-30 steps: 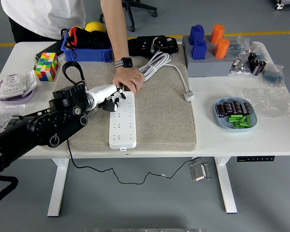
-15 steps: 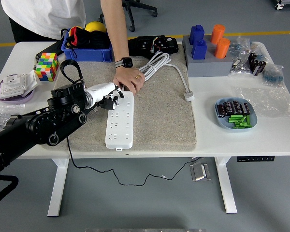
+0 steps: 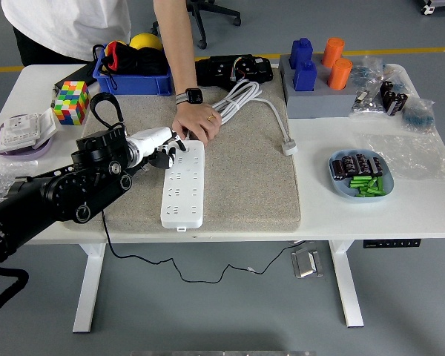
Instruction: Pull the plug out,throw it away,press the button
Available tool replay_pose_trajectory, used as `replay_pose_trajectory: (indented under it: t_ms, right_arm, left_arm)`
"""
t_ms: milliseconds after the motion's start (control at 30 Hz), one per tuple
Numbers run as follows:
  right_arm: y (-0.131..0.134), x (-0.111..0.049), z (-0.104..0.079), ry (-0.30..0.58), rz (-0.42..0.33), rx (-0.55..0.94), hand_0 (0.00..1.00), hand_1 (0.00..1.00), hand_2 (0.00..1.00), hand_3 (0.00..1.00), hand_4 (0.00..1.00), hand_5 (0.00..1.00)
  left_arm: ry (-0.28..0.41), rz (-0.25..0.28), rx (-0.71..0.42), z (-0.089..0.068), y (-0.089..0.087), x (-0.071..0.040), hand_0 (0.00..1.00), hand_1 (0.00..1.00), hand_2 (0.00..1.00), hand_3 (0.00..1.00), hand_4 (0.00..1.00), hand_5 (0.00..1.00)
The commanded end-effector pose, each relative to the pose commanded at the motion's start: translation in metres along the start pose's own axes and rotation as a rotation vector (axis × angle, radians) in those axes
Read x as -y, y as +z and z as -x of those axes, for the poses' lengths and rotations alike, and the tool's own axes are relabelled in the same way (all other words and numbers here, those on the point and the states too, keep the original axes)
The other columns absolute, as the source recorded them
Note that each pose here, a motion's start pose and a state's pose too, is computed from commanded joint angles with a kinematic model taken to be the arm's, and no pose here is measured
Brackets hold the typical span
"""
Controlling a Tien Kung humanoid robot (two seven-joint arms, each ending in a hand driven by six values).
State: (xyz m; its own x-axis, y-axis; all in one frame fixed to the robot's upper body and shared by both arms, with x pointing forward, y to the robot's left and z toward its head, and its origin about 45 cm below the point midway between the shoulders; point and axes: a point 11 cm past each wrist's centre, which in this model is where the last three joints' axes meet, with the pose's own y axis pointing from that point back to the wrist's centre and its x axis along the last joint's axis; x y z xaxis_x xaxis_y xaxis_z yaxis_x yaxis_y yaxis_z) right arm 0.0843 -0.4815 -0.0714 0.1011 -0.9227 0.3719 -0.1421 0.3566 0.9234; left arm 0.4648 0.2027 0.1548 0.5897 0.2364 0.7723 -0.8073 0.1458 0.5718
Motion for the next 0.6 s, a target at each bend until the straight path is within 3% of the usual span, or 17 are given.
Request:
replay_pose_trajectory:
  t_ms: [200,400,600]
  right_arm:
    - [0.001,0.0,0.0,0.0,0.003,0.001,0.767,0.729,0.724,0.713,0.883,0.658]
    - [-0.001,0.0,-0.001,0.001,-0.001,0.003,0.767,0.729,0.724,0.713,0.883,0.658]
    - [-0.001,0.0,0.001,-0.001,-0.002,0.003,0.767,0.729,0.724,0.713,0.883,0.658]
  left_arm:
    - [-0.003,0.029,-0.01,0.003,0.006,-0.002,0.055,0.036,0.145,0.729,0.034,0.002]
    - [0.058,0.089,-0.07,-0.018,0.018,-0.009,0.055,0.035,0.147,0.729,0.029,0.002]
    - [0.147,0.152,-0.149,-0.035,0.017,-0.021,0.055,0.035,0.146,0.728,0.031,0.002]
